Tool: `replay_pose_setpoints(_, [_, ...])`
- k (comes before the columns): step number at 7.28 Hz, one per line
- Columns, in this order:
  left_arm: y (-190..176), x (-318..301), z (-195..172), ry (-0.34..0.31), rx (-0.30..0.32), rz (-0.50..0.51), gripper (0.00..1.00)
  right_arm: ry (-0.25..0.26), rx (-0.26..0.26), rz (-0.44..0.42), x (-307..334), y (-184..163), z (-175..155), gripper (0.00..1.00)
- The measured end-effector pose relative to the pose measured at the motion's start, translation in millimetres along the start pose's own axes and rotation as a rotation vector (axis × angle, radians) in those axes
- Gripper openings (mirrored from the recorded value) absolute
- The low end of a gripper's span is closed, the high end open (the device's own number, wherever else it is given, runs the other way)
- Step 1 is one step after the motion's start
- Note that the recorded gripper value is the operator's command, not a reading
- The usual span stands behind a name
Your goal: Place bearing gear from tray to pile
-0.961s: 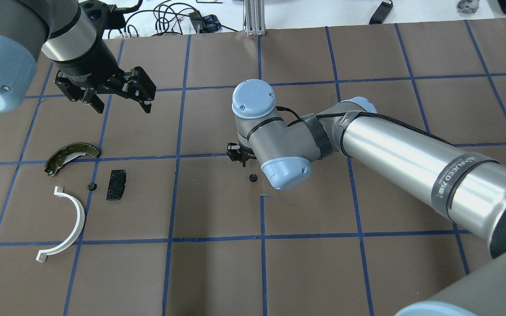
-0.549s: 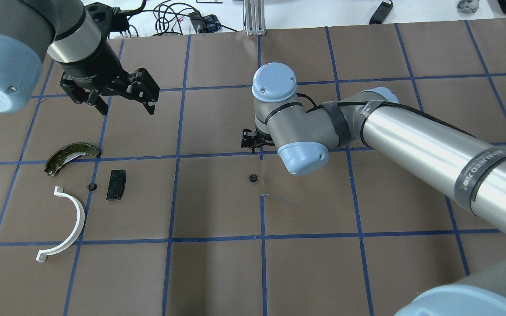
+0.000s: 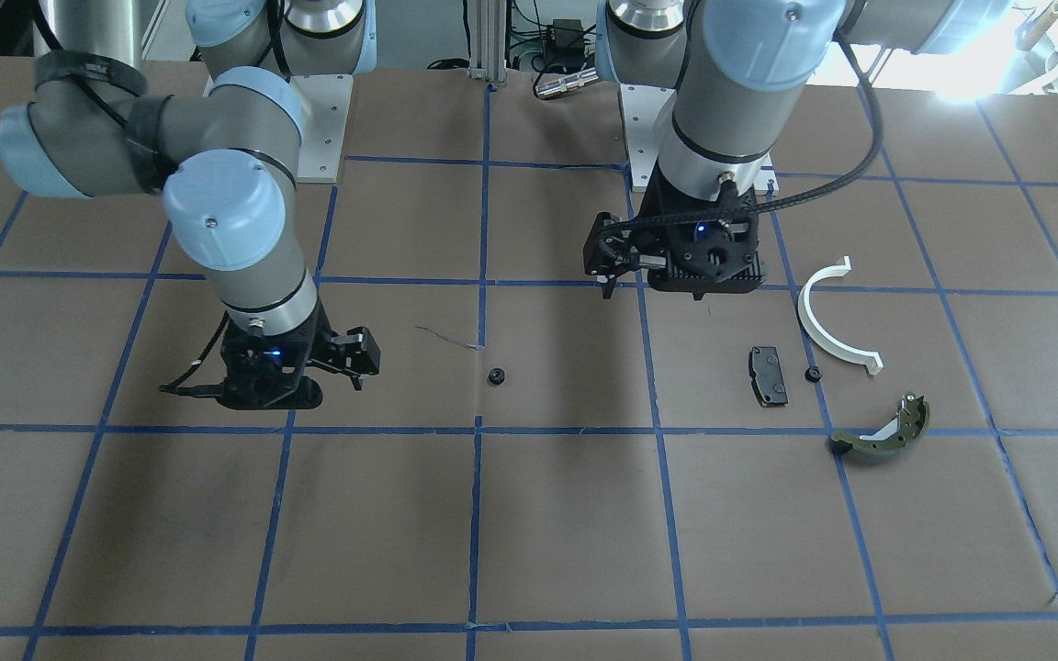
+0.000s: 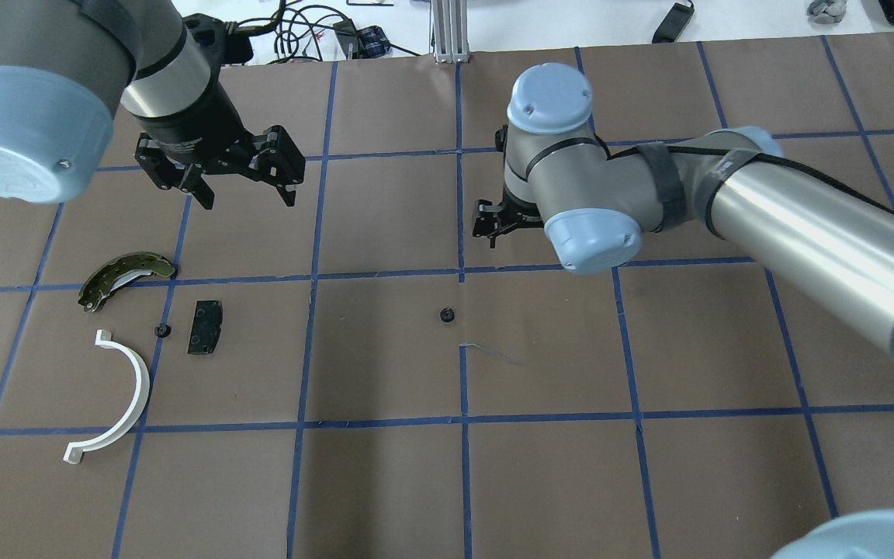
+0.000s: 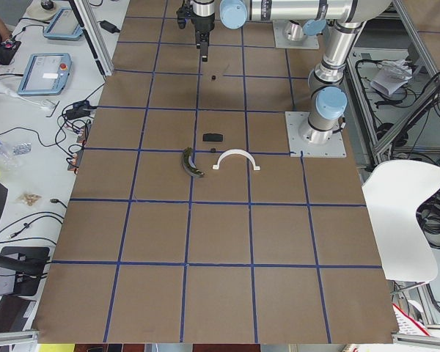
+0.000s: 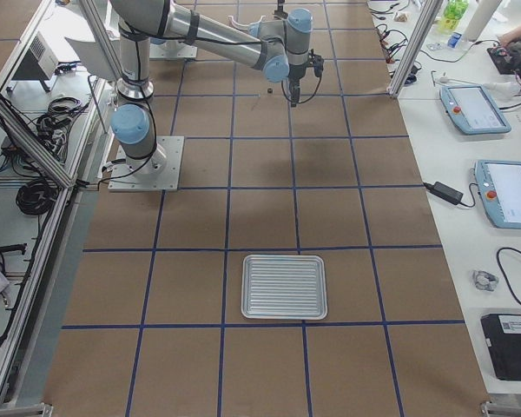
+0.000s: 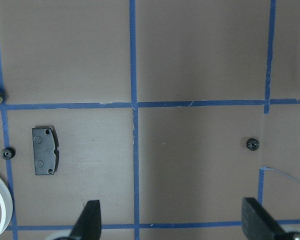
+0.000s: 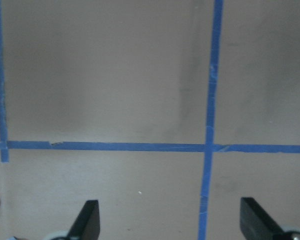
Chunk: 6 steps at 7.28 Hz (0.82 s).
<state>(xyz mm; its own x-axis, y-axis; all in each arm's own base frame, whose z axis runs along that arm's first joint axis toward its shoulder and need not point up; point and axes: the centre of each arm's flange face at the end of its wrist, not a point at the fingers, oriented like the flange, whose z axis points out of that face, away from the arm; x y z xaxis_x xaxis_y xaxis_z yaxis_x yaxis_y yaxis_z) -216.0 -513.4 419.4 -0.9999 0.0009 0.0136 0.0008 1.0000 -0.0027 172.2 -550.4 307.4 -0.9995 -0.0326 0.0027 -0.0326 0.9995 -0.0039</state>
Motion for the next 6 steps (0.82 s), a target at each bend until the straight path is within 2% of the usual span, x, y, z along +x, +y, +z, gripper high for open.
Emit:
replay_pose_setpoints(2, [-7.4, 53.0, 49.5, -0.008, -0.024, 0.04, 1.0, 0.0, 0.005, 0.009, 42.2, 9.4, -44.6, 1.0])
replay_pose_setpoints(4, [-7.2, 89.9, 99.4, -0.019, -0.056, 0.069, 1.0, -0.003, 0.019, -0.002, 42.5, 25.5, -89.6, 1.0])
replay_pose_setpoints(6, [2.8, 110.2, 147.9, -0.025, -0.074, 0.067, 1.0, -0.002, 0.041, -0.041, 40.2, 34.0, -118.3, 1.0])
